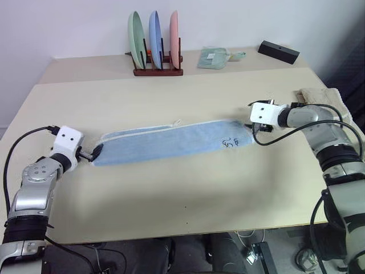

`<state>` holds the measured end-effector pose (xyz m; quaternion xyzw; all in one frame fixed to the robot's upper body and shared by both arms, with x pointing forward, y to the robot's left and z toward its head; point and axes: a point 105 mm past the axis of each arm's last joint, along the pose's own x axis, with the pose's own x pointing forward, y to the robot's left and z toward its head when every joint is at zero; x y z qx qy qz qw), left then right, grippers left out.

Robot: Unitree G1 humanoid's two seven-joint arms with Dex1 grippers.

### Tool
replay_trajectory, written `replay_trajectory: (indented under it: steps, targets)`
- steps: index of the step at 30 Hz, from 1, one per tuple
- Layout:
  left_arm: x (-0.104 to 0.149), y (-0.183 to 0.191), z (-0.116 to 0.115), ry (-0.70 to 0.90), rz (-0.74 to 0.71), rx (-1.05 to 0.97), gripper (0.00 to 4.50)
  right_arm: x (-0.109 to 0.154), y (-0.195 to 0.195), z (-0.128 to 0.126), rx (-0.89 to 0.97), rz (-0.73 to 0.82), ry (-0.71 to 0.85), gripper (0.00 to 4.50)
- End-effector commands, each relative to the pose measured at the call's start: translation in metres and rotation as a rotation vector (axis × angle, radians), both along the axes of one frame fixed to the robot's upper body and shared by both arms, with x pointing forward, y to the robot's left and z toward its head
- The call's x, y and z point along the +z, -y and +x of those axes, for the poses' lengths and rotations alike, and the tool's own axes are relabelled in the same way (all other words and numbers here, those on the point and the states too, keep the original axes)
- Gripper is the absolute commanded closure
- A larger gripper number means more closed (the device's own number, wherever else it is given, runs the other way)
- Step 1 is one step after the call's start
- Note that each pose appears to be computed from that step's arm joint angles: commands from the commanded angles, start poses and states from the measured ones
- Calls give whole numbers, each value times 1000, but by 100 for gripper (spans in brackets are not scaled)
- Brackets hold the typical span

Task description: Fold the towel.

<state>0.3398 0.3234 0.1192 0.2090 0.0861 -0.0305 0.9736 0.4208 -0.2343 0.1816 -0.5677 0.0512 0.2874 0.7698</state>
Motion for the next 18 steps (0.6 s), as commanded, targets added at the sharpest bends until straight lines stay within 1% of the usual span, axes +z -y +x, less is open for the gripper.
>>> replay_trajectory:
  steps: [1, 2, 3, 4, 5, 6, 7, 9, 12, 15, 18]
  targets:
    - [37, -1, -3, 183, -28, 43, 1, 28, 8, -8, -39, 162, 70, 110]
    - [46, 4, -6, 234, -40, 38, 1, 31, 14, -18, -66, 300, 32, 110]
    - [52, 8, -8, 264, -48, 35, 0, 32, 17, -26, -77, 394, -2, 53]
    - [56, 14, -10, 282, -58, 18, 0, 33, 17, -36, -87, 514, -48, 21]
    - [57, 18, -11, 286, -64, 5, 0, 33, 15, -42, -93, 579, -78, 3]
    - [56, 25, -12, 280, -56, -25, 0, 29, 11, -51, -94, 642, -131, 3]
    - [55, 35, -14, 270, -36, -69, 0, 18, 6, -65, -89, 708, -212, 3]
    - [52, 47, -15, 250, -8, -121, 0, 3, -3, -87, -85, 789, -343, 3]
    - [41, 50, -16, 181, 17, -128, 0, -13, -19, -111, -110, 945, -474, 3]
    - [30, 34, -15, 129, 44, -51, 0, -22, -27, -125, -159, 1083, -556, 3]
    - [34, 22, -14, 149, 51, -4, 0, -30, -29, -126, -257, 1231, -608, 3]
